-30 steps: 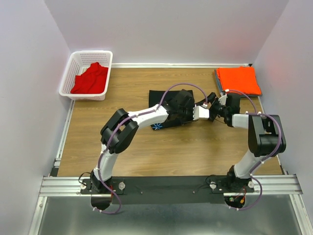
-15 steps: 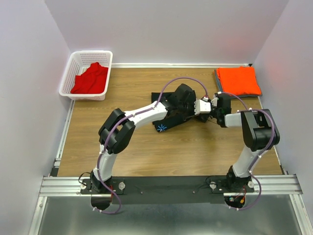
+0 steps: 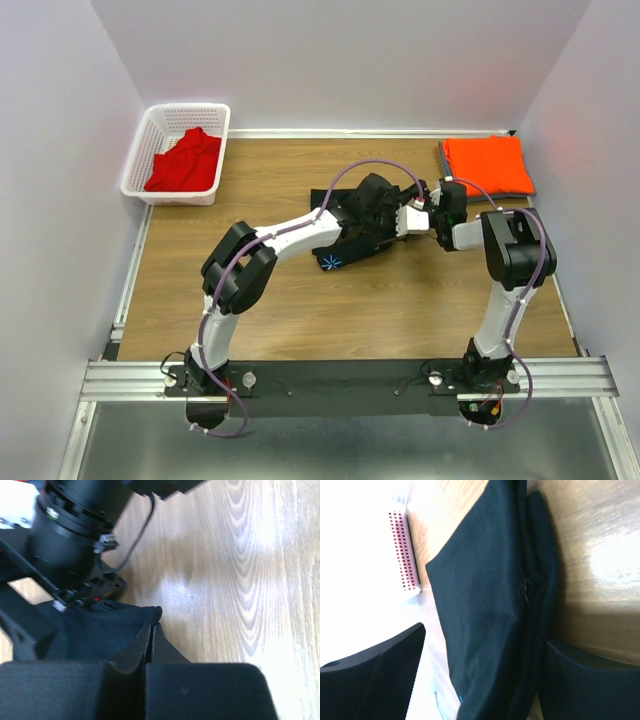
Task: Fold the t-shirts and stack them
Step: Put the neatly folded tshirt into the corner of the board with the right arm
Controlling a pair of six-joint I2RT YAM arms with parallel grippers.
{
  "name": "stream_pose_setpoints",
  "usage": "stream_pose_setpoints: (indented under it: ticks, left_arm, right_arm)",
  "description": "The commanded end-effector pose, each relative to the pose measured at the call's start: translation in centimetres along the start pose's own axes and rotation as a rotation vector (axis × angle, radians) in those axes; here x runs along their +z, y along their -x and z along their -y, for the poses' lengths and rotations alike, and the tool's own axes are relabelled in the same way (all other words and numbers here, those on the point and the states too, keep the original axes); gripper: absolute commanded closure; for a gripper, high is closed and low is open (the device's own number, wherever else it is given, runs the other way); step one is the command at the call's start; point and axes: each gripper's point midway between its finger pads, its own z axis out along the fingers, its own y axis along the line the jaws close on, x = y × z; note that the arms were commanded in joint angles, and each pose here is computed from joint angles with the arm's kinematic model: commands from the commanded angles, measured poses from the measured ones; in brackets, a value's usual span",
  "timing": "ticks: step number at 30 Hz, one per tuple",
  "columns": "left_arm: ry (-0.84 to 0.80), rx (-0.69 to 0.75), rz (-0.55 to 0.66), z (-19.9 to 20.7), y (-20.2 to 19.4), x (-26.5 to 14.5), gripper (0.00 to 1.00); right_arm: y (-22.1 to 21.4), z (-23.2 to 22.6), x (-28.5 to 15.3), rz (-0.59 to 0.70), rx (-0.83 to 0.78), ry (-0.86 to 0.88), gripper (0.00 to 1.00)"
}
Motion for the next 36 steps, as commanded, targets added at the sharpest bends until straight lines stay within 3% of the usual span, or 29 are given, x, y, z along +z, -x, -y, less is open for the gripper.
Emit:
stream_pose_setpoints:
  ticks: [1,8,18,21,22,23,24,25,28,30,31,33,36]
  left_arm:
    - [-0.023,0.016,0.044,0.4,1.3,-1.2,1.00]
    - [-0.021,0.015,0.041,0.3,0.9,-1.2,1.00]
    - [-0.013,0.010,0.072,-0.1,2.0,-1.3,1.00]
    - [-0.007,0.006,0.072,-0.2,2.0,-1.3,1.00]
    - [-0.007,-0.002,0.073,-0.2,2.0,-1.3,1.00]
    - [-0.005,-0.010,0.077,-0.3,2.2,-1.5,0.99]
    - [-0.009,-0.020,0.083,-0.2,2.3,-1.6,0.95]
    - [-0.001,-0.050,0.094,-0.6,2.6,-2.3,0.85]
    - [0.014,-0.110,0.131,-1.9,3.0,-4.9,0.69]
    - [0.046,-0.170,0.154,-3.2,3.1,-7.4,0.42]
    - [0.045,-0.185,0.160,-2.9,3.4,-7.8,0.42]
    - [0.077,-0.228,0.180,-4.1,2.9,-9.8,0.05]
    - [0.135,-0.261,0.189,-4.9,2.4,-12.5,0.04]
  right_arm:
    - [0.1,0.5,0.8,-0.004,0.007,0.000,0.12]
    - [-0.4,1.5,1.6,-0.043,0.015,-0.003,0.13]
    - [0.2,5.2,2.4,0.019,-0.035,-0.104,0.33]
    - [0.3,4.7,2.9,0.003,-0.074,-0.084,0.66]
    - [0.4,4.4,3.0,-0.004,-0.093,-0.079,0.90]
    - [0.6,4.1,3.1,-0.007,-0.114,-0.081,0.96]
    - [0.6,4.6,3.0,-0.024,-0.121,-0.113,0.99]
    - [1.6,3.4,3.2,-0.009,-0.202,-0.101,0.99]
    - [3.6,1.8,3.5,-0.037,-0.401,-0.128,0.99]
    - [5.6,1.3,3.5,-0.058,-0.550,-0.200,0.99]
    - [6.3,1.2,3.4,-0.055,-0.590,-0.219,0.99]
    - [7.7,1.2,2.9,-0.067,-0.715,-0.272,0.99]
    - [9.5,0.4,2.5,-0.077,-0.806,-0.304,0.99]
